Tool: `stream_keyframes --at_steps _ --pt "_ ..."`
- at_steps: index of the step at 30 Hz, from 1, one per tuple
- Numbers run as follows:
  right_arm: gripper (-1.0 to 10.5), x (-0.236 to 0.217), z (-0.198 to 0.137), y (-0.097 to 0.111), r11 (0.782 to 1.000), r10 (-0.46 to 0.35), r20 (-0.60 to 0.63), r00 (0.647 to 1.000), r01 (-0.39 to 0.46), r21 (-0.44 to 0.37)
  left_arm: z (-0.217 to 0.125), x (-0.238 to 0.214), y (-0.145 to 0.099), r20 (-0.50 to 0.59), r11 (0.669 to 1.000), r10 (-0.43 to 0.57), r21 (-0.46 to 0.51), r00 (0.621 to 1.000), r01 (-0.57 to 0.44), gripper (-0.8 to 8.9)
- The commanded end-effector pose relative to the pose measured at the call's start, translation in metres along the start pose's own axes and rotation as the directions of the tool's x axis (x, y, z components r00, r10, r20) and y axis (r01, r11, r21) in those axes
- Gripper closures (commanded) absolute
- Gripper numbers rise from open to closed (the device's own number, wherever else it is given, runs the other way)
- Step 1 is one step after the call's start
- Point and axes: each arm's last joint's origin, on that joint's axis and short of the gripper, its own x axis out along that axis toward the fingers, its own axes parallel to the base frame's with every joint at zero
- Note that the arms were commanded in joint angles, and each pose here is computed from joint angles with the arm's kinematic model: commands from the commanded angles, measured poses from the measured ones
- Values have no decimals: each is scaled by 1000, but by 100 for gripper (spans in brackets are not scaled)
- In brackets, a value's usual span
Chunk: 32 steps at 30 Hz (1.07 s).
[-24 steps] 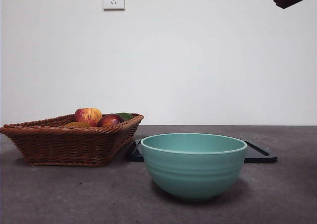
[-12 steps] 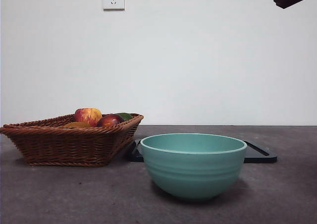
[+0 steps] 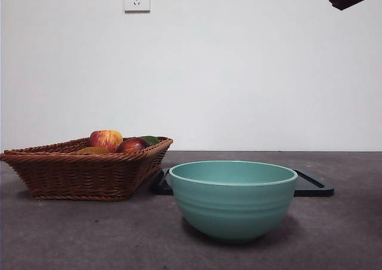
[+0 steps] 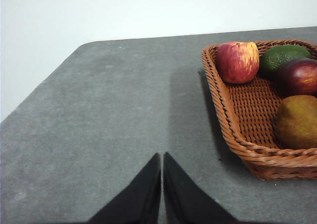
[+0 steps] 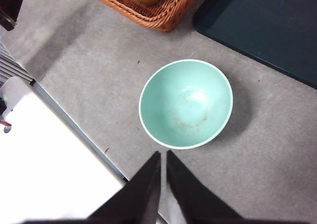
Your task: Pick up the wifruite, put it on the bowl, pick up the plate, put it on desk
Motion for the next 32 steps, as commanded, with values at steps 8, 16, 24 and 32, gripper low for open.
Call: stream_keyframes --at_steps 8,16,24,32 --pt "935 -2 4 3 1000 12 17 1000 -11 -23 -7 2 0 -24 1000 5 -12 1000 -5 806" --pt "935 -2 4 3 1000 12 18 1000 -12 -23 -7 2 0 -24 1000 5 -12 1000 -5 806" --pt "935 -2 4 3 1000 12 18 1000 -11 -23 -7 2 0 -24 1000 5 -12 1000 -5 806" --pt "935 -5 6 1 997 -16 47 999 19 -68 -7 2 0 -24 1000 5 -12 1000 -5 806"
